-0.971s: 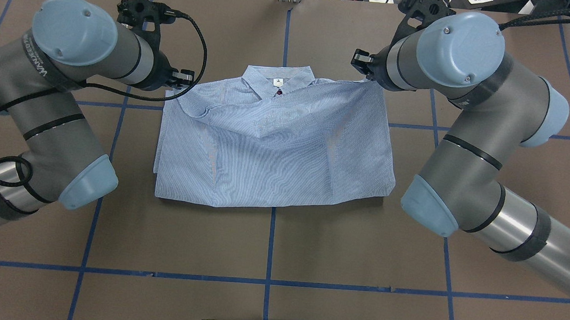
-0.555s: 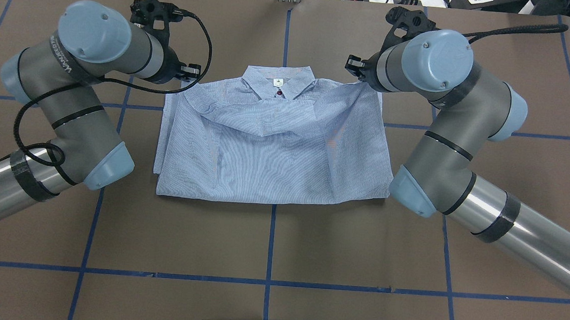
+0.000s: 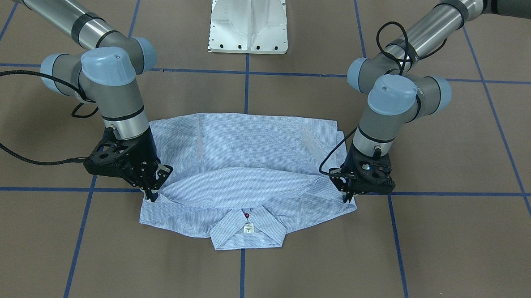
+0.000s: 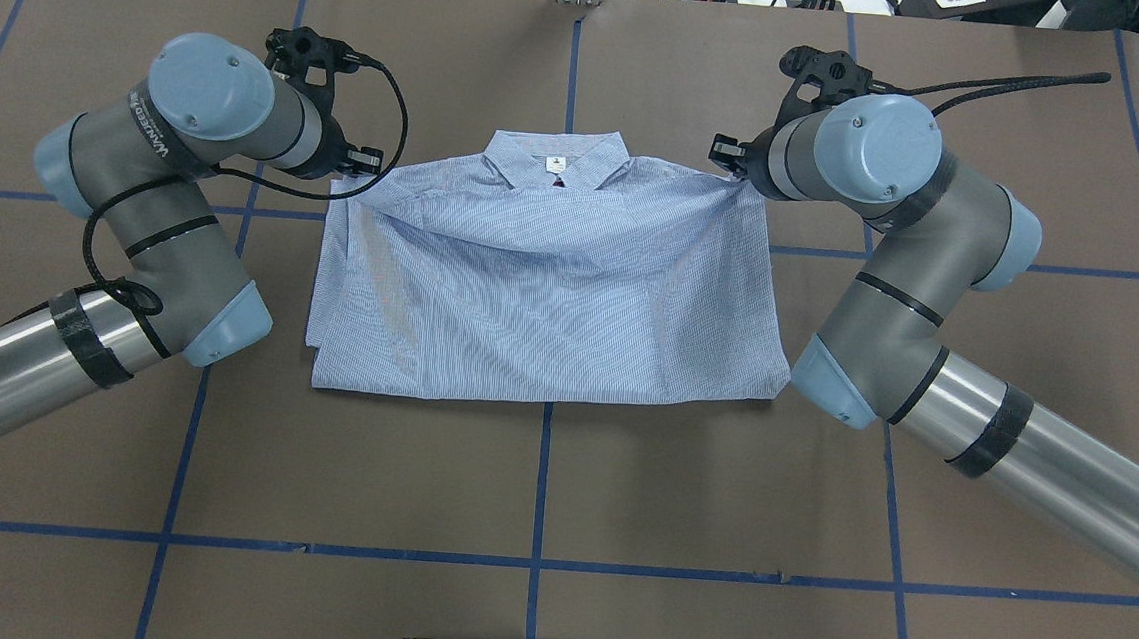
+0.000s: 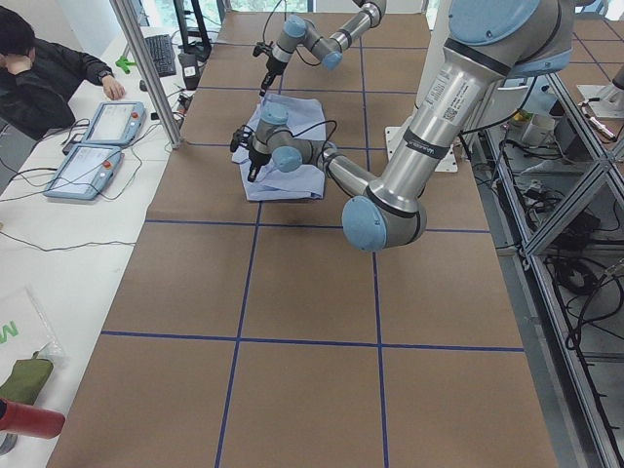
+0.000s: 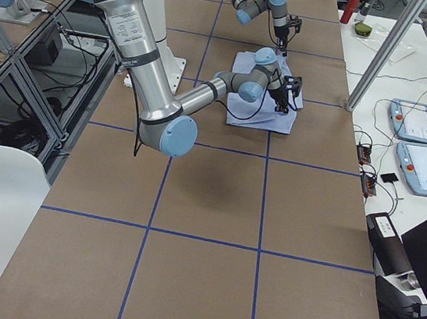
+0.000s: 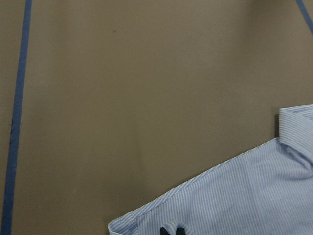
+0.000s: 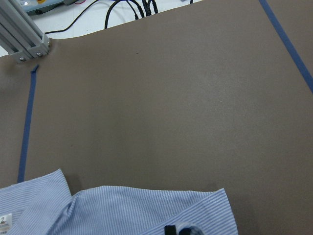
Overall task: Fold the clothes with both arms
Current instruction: 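Lower the hem near the collar with both grippers and release, then move the left gripper down to the folded shirt's side edge nearest it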
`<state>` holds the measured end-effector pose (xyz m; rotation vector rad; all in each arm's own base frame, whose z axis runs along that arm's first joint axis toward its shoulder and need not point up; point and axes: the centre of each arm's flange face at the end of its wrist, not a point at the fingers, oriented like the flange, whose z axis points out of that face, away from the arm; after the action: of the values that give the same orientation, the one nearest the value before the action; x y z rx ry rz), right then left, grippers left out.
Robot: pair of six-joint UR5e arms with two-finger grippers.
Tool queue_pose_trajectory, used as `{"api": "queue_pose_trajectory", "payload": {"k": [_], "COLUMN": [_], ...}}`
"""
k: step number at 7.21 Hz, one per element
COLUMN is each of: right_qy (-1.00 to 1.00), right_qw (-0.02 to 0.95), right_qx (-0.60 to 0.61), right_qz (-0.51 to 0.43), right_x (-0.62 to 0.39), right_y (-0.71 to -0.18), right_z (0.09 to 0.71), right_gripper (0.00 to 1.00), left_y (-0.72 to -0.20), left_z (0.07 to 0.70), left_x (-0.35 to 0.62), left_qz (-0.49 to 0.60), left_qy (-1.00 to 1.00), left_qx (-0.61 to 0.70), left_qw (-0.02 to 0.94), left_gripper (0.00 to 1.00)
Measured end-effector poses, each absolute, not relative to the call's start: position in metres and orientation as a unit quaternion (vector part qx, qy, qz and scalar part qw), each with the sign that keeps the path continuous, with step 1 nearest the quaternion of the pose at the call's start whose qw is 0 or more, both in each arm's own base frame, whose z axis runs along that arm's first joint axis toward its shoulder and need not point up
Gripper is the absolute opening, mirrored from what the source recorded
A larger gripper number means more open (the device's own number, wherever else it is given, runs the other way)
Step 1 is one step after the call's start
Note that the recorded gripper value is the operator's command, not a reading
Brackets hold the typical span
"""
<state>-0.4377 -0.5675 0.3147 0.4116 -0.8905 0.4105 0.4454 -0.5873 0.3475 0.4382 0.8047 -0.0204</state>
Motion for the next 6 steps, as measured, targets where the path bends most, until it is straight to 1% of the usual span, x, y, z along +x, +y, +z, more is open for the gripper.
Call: {"api": "queue_pose_trajectory", "payload": {"k": [4, 5, 6], "right_qy": [-0.427, -0.424, -0.422], "right_qw": [0.863, 0.865, 0.867], "right_qx": [0.196, 0.196, 0.196], "right_qz": [0.184, 0.181, 0.179], "right_x": [-0.417, -0.414, -0.413], "right_y": [-0.577, -0.578, -0.578], "right_z": [0.324, 0.329, 0.332], "right_gripper": [0.00, 0.79, 1.00], "left_y": [-0.597, -0.599, -0.600], "left_z": [0.358, 0.358, 0.356], "left_x": [0.439, 0.436, 0.434], "left_qz": [-0.001, -0.002, -0.002], "left_qy": [0.384, 0.385, 0.386], "left_qx": [0.222, 0.223, 0.225], "left_qw": [0.896, 0.896, 0.895], "left_gripper": [0.00, 0.99, 1.00]}}
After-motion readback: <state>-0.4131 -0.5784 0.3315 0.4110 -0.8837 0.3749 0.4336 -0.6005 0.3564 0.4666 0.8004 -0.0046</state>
